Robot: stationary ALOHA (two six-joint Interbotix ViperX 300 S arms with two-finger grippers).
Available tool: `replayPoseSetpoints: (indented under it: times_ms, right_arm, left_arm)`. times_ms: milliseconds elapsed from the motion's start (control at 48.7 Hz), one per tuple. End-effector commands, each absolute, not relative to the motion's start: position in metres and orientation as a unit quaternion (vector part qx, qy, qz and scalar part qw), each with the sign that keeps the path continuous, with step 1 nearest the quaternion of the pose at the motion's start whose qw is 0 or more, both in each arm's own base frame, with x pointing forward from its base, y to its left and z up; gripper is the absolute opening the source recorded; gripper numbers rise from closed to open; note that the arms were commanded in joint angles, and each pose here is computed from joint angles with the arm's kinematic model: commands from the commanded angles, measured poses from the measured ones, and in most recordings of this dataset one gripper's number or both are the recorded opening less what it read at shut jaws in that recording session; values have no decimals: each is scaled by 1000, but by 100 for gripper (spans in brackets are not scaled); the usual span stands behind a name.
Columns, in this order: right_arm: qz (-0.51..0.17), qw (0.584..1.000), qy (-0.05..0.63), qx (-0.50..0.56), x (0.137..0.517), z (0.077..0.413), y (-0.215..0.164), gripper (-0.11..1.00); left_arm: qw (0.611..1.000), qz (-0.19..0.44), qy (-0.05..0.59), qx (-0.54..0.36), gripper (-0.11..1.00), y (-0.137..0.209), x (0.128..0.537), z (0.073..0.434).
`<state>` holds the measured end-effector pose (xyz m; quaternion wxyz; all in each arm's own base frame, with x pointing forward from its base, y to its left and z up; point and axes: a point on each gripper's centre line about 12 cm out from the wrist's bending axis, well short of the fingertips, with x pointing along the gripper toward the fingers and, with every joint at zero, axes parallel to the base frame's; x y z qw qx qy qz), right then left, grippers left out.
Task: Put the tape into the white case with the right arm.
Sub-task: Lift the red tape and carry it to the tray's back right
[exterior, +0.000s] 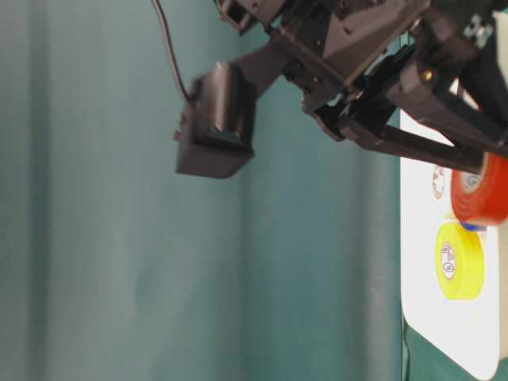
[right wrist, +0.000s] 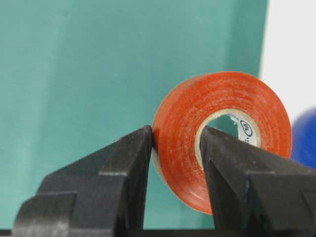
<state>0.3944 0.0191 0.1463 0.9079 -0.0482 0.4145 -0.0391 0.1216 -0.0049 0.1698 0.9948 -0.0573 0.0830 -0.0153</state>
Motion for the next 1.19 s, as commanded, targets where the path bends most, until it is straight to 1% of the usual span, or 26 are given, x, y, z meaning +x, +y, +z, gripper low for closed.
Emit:
replayPoseSetpoints:
  times_ms: [0, 308, 616, 760, 1171]
  right_arm:
    - [-61, 916, 395, -41, 396, 167, 3, 3]
    - [-140, 905, 402, -10, 371, 166, -65, 3]
    - [-172, 905, 389, 8, 351, 164, -105, 3]
    - [-177, 907, 382, 14, 348, 163, -115, 3]
    - [-180, 907, 380, 23, 342, 159, -122, 3]
  left_arm:
    - [995, -15, 81, -57, 0, -5, 123, 174]
    - [995, -15, 81, -57, 0, -5, 123, 174]
    - [995, -15, 81, -57, 0, -5, 123, 174]
    - [995, -15, 81, -57, 0, -5, 123, 174]
    - [995, -15, 81, -57, 0, -5, 123, 174]
